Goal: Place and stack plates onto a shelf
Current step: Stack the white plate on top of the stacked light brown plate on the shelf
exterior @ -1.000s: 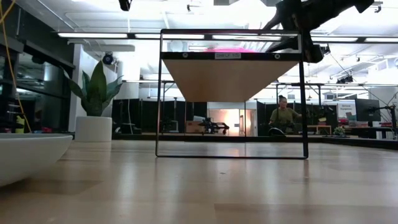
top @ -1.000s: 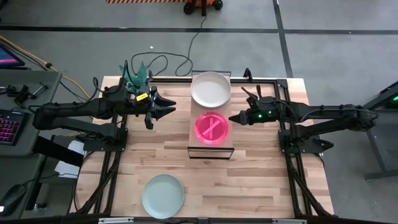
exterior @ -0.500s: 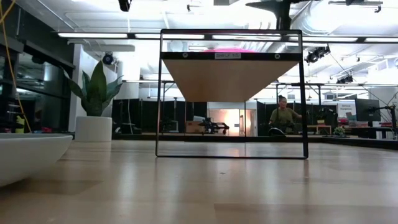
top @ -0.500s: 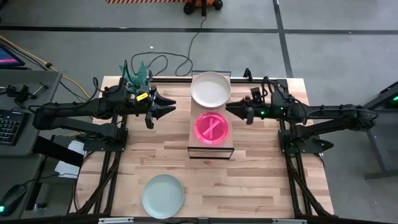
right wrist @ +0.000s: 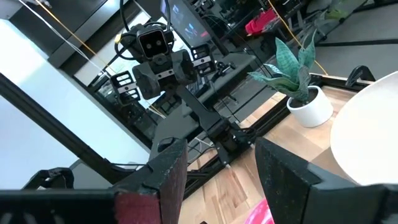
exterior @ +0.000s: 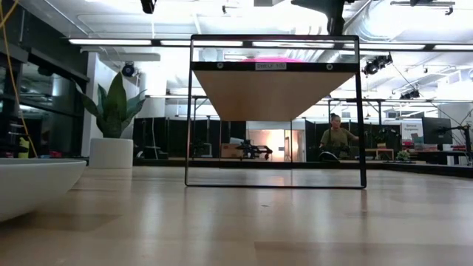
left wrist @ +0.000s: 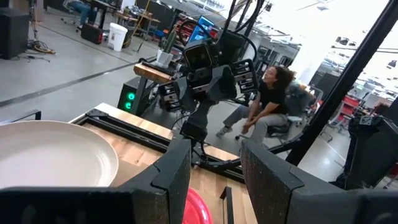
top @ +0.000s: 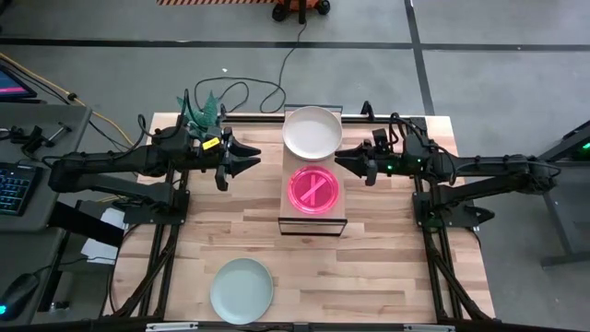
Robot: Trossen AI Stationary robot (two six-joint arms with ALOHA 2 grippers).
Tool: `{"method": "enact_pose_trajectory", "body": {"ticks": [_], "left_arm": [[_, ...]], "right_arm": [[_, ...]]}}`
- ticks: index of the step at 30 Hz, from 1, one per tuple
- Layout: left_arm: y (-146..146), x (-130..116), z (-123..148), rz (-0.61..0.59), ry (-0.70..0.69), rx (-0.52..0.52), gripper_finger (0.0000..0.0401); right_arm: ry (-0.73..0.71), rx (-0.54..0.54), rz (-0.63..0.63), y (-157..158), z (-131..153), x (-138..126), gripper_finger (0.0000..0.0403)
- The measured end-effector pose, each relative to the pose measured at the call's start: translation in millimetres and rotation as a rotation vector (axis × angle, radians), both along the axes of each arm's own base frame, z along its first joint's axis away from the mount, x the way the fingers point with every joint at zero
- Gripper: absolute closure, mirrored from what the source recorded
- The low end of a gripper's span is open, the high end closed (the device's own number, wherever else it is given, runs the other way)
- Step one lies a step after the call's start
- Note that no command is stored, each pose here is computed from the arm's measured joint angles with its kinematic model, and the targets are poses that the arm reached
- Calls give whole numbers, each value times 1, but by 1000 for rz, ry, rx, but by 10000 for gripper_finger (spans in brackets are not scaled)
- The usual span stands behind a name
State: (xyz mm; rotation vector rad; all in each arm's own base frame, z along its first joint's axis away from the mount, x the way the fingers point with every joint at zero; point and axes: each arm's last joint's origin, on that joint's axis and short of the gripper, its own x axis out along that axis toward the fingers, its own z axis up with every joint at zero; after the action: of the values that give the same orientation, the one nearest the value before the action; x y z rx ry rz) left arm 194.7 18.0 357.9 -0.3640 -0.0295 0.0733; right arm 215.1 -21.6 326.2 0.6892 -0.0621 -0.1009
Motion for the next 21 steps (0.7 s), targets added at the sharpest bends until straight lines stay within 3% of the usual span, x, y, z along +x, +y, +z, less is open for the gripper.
{"method": "enact_pose_trajectory", "body": {"ticks": [6,21], "left_arm": [[0,0,-1,-1,0,-89,272],[0,0,-2,-2,11,-64,272]], "right_arm": [[-1,7,1,0,0,0,232],[-1,7,1,0,0,0,232]]}}
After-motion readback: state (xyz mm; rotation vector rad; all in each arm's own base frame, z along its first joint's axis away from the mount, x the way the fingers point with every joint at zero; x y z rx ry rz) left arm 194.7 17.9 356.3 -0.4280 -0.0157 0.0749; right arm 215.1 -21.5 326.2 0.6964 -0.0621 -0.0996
